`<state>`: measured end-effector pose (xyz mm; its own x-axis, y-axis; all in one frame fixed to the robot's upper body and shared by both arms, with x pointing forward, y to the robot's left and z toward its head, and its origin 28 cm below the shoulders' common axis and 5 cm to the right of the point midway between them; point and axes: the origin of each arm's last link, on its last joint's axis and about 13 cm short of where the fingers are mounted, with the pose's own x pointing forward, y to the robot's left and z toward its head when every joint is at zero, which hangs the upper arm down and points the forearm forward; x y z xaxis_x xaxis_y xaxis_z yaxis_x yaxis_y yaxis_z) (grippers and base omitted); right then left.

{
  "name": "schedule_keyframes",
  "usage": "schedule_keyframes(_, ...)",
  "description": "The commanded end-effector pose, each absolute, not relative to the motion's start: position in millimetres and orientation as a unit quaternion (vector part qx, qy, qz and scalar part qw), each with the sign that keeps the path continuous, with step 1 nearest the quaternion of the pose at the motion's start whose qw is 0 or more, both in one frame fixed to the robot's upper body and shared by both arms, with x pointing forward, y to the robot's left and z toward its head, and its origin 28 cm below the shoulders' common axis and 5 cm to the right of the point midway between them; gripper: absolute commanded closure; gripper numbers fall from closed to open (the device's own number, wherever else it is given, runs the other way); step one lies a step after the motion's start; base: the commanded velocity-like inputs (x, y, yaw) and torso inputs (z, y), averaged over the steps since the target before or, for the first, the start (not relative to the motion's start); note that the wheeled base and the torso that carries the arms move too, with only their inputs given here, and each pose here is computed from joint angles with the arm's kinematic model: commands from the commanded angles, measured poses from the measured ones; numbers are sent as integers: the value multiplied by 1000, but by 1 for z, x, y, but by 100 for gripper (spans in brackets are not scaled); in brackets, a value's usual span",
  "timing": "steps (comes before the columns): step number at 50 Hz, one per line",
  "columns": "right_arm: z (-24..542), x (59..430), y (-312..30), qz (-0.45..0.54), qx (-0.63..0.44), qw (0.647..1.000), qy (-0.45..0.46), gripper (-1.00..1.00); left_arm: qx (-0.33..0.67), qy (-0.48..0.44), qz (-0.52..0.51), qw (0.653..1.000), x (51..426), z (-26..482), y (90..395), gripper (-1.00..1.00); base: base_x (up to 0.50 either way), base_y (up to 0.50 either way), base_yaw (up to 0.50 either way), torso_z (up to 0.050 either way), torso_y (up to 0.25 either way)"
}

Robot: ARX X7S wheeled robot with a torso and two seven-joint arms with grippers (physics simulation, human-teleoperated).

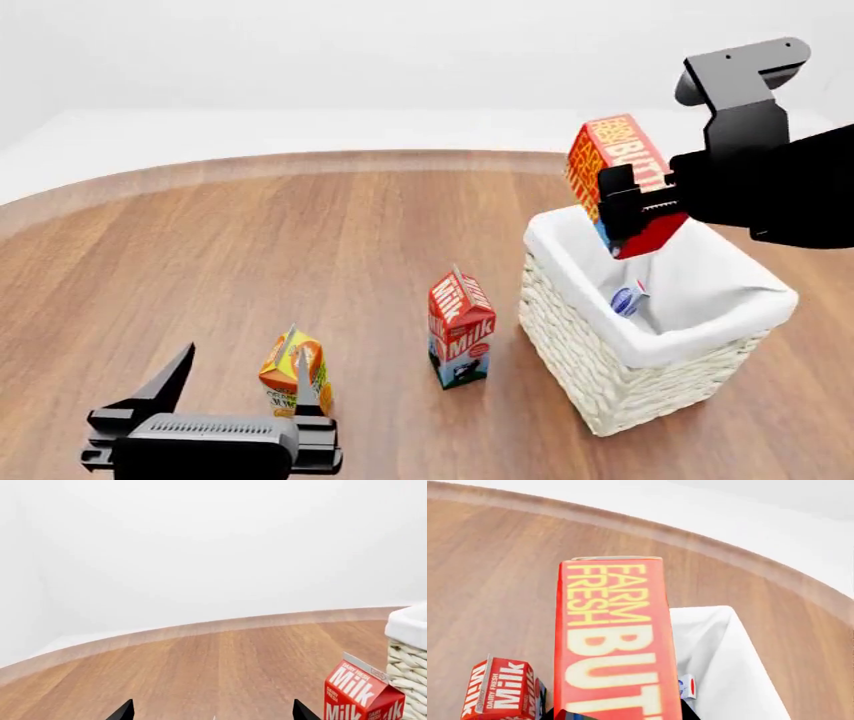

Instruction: Pick up the cream cheese box and the butter, and put them in the basket.

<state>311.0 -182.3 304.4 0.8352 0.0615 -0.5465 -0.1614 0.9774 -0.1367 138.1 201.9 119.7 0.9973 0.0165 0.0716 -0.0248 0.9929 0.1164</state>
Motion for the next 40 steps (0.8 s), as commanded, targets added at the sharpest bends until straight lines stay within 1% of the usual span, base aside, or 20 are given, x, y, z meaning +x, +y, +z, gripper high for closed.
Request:
schedule_keyframes(1,292,316,-195,28,-79,955,283,100,60,-36,10,998,138,120,201,-100,0,0,0,0,0)
schedule_keyframes(17,266,333,-197,3,-87,947,308,100,60,-34,8,998,139,118,201,-100,0,0,0,1,1)
schedule_keyframes(28,253,346,-207,-17,-77,943,323,100,61,-34,9,998,139,118,201,-100,0,0,0,0,1)
schedule_keyframes(40,245,350,-213,-34,-71,940,333,100,62,-35,8,997,138,119,200,-100,0,0,0,1,2)
